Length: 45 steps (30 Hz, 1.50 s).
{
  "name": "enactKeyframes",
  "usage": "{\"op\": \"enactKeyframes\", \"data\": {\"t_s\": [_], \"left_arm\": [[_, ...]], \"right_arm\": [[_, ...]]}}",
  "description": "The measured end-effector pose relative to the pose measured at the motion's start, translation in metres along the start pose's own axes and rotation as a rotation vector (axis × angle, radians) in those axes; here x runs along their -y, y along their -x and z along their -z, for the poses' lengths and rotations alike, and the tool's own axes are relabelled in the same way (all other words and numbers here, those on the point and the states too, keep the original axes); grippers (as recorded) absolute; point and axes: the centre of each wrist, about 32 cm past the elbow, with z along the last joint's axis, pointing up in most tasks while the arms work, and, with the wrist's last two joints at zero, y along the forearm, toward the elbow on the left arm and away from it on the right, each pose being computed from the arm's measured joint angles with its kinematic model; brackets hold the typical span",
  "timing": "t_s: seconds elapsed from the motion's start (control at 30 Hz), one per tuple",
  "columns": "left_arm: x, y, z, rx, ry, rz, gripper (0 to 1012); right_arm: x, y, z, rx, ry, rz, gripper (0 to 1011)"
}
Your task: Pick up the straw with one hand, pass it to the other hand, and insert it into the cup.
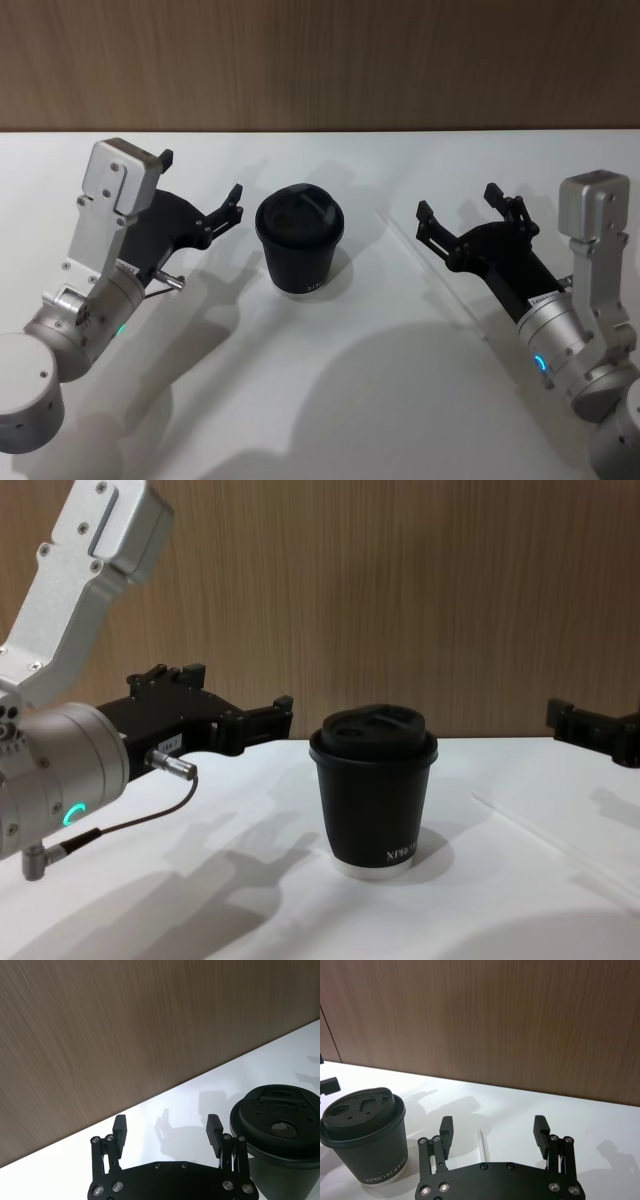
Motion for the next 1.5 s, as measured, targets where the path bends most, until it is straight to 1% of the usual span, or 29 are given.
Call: {"op": "enactKeyframes", "data": {"t_s": [1.33, 1.5], "left_arm": [[0.0000, 0.0000, 0.0000, 0.000, 0.000, 0.000, 1003], [0.0000, 0.0000, 0.0000, 0.000, 0.000, 0.000, 1003]], "right_arm": [[0.0000, 0.0000, 0.0000, 0.000, 0.000, 0.000, 1001], [0.0004, -0.0008, -0.0013, 0.012, 0.004, -0.001, 1001]]}}
